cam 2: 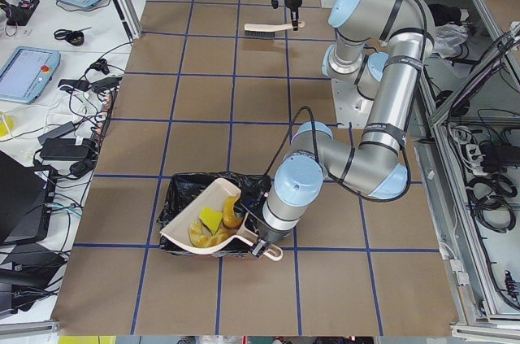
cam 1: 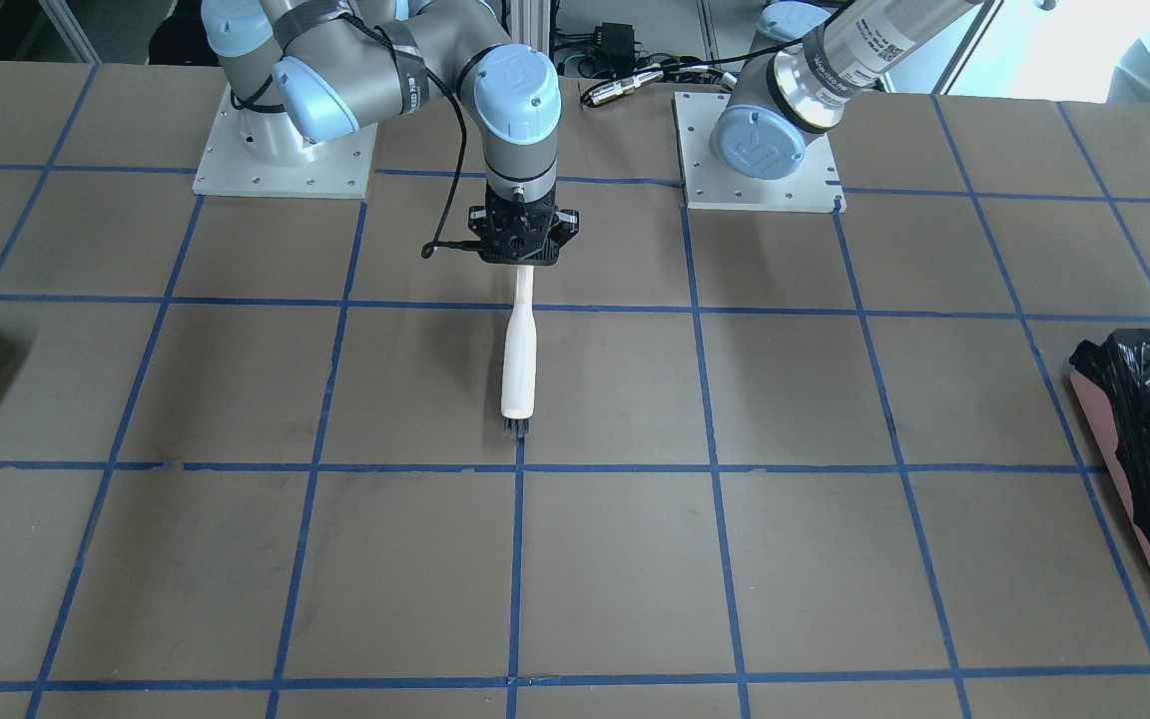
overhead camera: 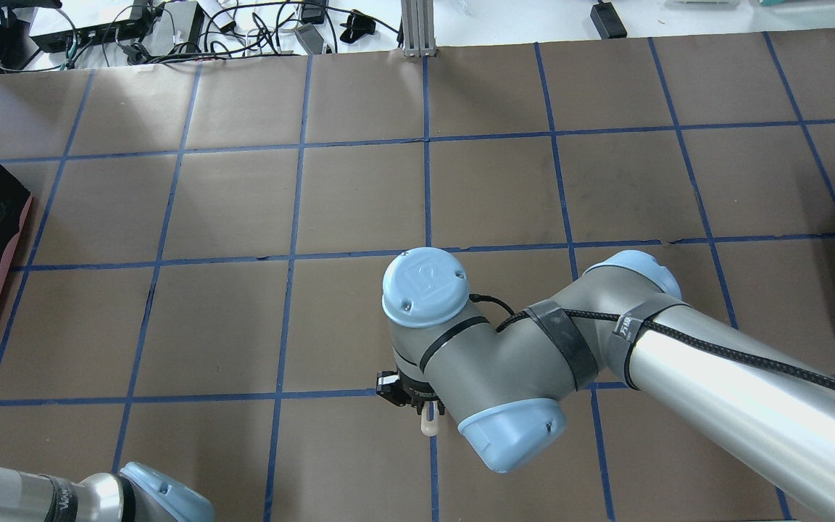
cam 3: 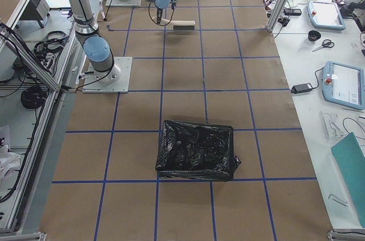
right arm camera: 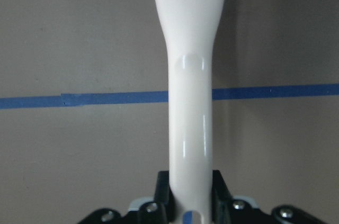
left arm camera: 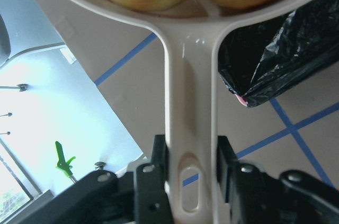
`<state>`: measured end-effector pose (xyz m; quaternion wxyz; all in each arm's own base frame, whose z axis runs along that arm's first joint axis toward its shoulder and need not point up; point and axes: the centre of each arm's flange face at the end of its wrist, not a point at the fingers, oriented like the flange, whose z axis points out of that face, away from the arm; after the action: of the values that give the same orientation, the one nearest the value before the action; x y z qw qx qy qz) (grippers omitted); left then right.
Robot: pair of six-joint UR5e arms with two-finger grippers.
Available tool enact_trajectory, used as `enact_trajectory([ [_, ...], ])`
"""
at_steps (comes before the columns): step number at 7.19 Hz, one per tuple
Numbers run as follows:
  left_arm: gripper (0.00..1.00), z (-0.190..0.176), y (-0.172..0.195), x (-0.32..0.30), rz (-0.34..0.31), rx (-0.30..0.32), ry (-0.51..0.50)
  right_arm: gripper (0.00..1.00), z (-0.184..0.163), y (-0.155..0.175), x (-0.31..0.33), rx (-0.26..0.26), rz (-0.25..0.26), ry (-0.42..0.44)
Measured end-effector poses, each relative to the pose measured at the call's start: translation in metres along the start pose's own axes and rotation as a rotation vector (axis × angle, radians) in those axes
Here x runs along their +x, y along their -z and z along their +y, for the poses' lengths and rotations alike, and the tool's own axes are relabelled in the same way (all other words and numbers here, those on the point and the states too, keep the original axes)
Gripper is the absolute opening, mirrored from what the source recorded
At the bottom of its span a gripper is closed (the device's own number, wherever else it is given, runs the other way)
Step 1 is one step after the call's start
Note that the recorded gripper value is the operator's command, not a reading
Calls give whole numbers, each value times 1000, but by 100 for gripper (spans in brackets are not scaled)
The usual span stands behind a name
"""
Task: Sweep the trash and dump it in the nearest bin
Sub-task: 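Tip the dustpan over the black trash bag with the left gripper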
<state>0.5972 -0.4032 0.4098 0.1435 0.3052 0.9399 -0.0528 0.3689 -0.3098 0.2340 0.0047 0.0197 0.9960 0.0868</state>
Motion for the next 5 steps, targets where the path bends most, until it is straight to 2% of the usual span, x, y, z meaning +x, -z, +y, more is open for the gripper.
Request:
enact_trajectory([
  [2,0,-6,-6,-7,-83,-20,-20,0,0,-1,-1,-2,1,-3],
  [3,0,-17,-11,-6,-109,-23,-41,0,0,-2,-1,-3,-3,-6],
  [5,0,-36,-25,3,-200,-47,-93,0,0,-2,-3,-10,-15,-31],
])
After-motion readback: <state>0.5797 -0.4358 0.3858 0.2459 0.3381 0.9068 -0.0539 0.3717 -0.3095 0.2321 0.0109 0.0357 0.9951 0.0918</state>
